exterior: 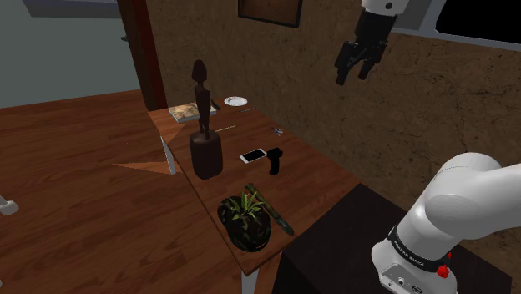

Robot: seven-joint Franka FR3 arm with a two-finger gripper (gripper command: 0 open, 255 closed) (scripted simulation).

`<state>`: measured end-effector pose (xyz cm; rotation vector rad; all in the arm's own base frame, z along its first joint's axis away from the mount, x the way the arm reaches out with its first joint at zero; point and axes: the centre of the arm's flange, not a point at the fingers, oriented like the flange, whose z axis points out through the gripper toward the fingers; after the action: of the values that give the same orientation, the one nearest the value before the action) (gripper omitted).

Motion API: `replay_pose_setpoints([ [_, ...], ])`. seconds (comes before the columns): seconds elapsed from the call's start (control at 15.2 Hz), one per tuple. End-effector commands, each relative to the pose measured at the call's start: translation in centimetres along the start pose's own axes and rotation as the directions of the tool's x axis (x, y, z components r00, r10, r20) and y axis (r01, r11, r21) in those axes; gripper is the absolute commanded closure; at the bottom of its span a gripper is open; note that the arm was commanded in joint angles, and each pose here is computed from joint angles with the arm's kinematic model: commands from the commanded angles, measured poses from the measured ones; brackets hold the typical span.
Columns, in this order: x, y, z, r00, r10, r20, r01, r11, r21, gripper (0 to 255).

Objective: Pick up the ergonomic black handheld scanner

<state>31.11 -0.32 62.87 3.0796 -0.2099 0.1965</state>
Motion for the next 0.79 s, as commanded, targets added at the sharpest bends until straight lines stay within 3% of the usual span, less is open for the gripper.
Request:
replay_pose_setpoints([
  [0.0,0.0,0.0,0.0,1.000,0.000,0.000,0.000,1.000,0.000,0],
  [0.33,3.7,-1.1,5.5,0.992,0.122,0.017,-0.122,0.992,-0.003,0],
  [0.73,8.2,-1.7,12.2,0.963,0.266,0.036,-0.266,0.964,-0.008,0],
])
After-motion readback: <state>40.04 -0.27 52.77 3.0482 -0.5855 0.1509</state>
